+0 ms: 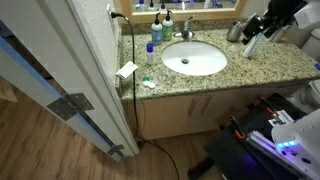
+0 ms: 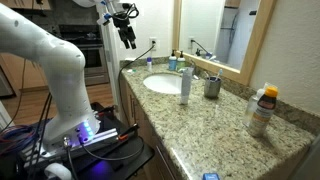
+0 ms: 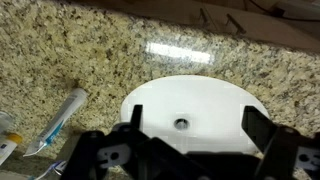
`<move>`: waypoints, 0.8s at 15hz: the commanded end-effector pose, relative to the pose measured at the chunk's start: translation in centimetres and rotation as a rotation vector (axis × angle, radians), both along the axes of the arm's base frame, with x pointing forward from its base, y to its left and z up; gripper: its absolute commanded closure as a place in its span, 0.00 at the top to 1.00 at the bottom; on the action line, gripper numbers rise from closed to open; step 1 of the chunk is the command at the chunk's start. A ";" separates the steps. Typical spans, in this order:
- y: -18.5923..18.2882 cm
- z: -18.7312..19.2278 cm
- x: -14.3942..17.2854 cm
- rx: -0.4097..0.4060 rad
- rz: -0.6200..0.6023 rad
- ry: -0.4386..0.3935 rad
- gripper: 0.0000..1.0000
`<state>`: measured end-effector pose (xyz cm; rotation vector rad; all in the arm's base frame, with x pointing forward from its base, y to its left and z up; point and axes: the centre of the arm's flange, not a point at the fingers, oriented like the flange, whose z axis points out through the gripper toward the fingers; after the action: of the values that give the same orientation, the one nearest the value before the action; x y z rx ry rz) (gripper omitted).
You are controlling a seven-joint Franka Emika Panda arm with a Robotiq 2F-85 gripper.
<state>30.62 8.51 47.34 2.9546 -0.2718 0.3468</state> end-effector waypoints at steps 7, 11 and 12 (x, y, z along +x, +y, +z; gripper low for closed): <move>3.0 -1.3 0.2 0.065 -0.298 0.040 1.00; -8.4 3.8 6.1 0.179 -0.495 0.015 1.00; -11.1 5.1 6.9 0.223 -0.552 0.010 1.00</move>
<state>33.51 2.72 49.45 2.9105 -0.9535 0.2946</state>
